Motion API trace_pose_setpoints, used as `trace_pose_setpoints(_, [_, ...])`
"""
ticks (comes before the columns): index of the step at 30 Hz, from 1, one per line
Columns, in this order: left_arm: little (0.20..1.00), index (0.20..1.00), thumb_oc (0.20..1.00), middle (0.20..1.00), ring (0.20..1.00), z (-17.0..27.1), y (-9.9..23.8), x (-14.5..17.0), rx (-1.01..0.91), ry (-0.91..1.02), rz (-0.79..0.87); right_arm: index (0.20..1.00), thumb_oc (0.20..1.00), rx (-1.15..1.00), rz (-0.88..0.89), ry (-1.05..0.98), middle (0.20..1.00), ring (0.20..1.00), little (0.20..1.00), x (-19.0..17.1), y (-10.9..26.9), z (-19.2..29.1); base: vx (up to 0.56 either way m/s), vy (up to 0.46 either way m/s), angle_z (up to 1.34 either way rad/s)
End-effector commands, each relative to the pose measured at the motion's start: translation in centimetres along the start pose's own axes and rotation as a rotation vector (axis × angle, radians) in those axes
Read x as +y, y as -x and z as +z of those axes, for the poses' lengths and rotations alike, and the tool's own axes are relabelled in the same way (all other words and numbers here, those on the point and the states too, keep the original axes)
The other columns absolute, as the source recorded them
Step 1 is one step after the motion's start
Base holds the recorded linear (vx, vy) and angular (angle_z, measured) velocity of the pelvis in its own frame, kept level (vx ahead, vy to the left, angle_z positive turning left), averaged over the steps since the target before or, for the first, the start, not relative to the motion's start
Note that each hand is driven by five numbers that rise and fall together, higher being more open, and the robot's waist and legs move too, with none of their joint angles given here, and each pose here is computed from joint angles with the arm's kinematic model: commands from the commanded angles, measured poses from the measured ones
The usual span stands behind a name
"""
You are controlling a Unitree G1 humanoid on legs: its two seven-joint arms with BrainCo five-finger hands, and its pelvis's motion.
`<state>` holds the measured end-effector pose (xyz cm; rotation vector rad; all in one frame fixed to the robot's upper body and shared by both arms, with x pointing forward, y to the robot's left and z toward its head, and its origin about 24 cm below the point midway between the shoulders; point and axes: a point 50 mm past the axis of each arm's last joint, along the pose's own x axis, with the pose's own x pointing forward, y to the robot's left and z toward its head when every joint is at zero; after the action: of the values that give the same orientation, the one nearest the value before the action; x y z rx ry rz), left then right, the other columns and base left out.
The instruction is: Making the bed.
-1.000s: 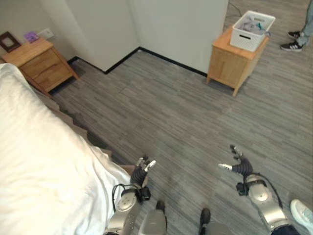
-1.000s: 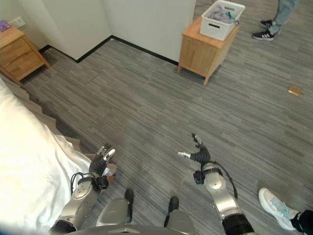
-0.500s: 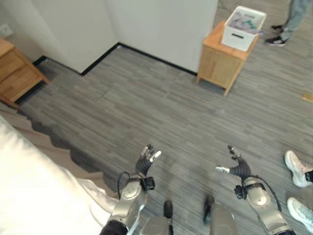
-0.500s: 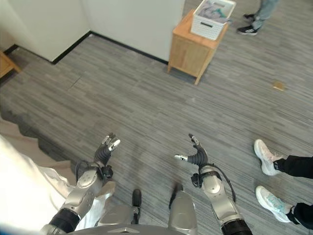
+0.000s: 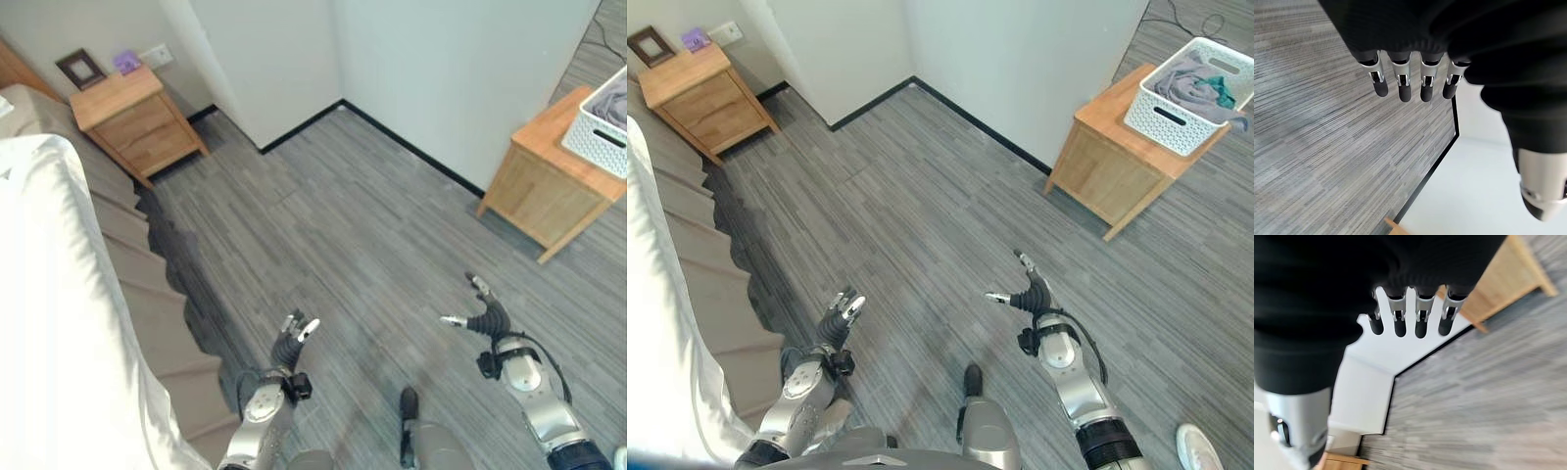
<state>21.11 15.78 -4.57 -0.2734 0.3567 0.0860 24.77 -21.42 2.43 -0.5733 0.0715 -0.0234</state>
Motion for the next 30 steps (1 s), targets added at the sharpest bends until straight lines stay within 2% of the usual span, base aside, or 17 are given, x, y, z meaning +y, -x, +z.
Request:
trace_pose_setpoints(1, [1.000,1.000,1.000,1.000,1.000,3.7,-0.1,0.5,-0.159,-0.020,-0.026,1.000,1.000,-0.098,-0.084,-0.014,1.000,1.000,1.000,-1.2,-0.1,2.0,0.30,-0.031,0.77])
trace_pose_setpoints(10, [1.000,1.000,1.000,1.000,1.000,2.3,0.5,0.9,-0.099,-0.034,-0.020,1.000,1.000,-0.082,-0.038,-0.080,1.000,1.000,1.000,-0.1,0.4,1.7,0.24,0.093,0.75])
trace_pose_setpoints(16, [1.000,1.000,1.000,1.000,1.000,2.6,0.2,1.7,-0.085,-0.124,-0.010,1.000,1.000,-0.030,-0.025,-0.109,1.000,1.000,1.000,1.3,1.2,0.8,0.19,0.113,0.68])
trace_pose_setpoints(25, [1.000,1.000,1.000,1.000,1.000,3.6,-0.5,2.5,-0.117,-0.161,-0.003,1.000,1.000,0.024,-0.049,-0.155,1.000,1.000,1.000,1.3,1.3,-0.3,0.15,-0.123,0.91])
trace_pose_setpoints(30, [1.000,1.000,1.000,1.000,1.000,2.5,0.3,3.4,-0.085,-0.143,0.038,1.000,1.000,0.036,-0.023,-0.123,1.000,1.000,1.000,1.6,1.3,-0.6,0.10,-0.089,0.17])
